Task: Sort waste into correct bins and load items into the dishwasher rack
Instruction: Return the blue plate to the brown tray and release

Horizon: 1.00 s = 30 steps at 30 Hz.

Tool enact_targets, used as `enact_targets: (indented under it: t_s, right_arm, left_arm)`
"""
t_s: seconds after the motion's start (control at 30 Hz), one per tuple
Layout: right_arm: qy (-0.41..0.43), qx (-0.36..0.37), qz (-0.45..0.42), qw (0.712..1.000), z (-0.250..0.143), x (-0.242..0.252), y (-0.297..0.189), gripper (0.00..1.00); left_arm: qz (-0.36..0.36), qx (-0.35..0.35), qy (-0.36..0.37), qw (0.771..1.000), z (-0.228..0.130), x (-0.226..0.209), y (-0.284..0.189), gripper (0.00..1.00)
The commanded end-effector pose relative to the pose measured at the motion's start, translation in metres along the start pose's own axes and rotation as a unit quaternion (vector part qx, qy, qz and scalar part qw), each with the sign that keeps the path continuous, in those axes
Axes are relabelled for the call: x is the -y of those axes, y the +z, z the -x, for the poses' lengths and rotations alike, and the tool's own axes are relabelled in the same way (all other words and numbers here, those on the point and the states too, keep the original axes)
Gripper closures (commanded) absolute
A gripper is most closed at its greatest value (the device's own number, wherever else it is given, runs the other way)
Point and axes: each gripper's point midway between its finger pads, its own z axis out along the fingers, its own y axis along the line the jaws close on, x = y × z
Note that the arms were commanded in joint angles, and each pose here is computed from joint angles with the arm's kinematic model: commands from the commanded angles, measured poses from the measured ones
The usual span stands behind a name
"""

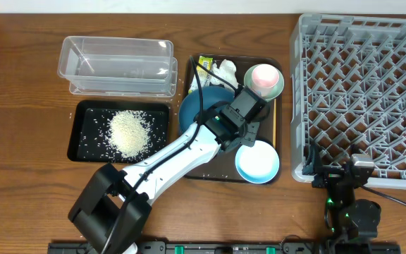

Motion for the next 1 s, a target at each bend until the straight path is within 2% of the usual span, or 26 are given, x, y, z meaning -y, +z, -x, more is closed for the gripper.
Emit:
enact_targets:
  t_s: [0.0,0.17,0.3,0.37,0.57,0.77,0.87,0.97]
  right_arm:
    - [-0.006,-0.001,0.003,1.000,-0.001,-0.001,0.000,0.01]
    - [-0.006,-0.001,0.003,1.000,-0.001,-0.001,0.000,0.01]
    - [-0.006,-0.001,0.003,1.000,-0.001,-0.001,0.000,0.01]
    - [-0.006,-0.001,0.003,1.000,-0.001,-0.001,0.000,0.01]
    - [-0.006,-0.001,0.003,1.000,-0.001,-0.001,0.000,0.01]
    - [-0.006,-0.001,0.003,1.000,-0.001,-0.001,0.000,0.01]
    - [-0.006,-0.001,0.003,1.000,-0.001,-0.001,0.000,0.01]
    - [-0.006,-0.001,0.003,1.000,-0.001,-0.001,0.000,0.01]
  left_arm:
    - [0.013,0.024,-0.004,1.000,0.014,-0.004,-0.009,0.76]
    - [0.004,0.044,-0.005,0.999,0.023,-0.001,-0.026,0.61]
    - [-0.006,0.064,-0.006,0.998,0.030,0.002,-0.049,0.44]
    - [-0.011,0.077,-0.008,0.997,0.035,0.002,-0.061,0.40]
    - [-0.008,0.111,-0.027,0.993,0.049,-0.014,-0.094,0.34]
    - [0.099,0.131,-0.084,0.983,0.055,-0.092,-0.121,0.27]
    - [0.115,0.118,-0.112,0.980,0.048,-0.118,-0.130,0.23]
    - [0.105,0.103,-0.127,0.981,0.043,-0.126,-0.131,0.22]
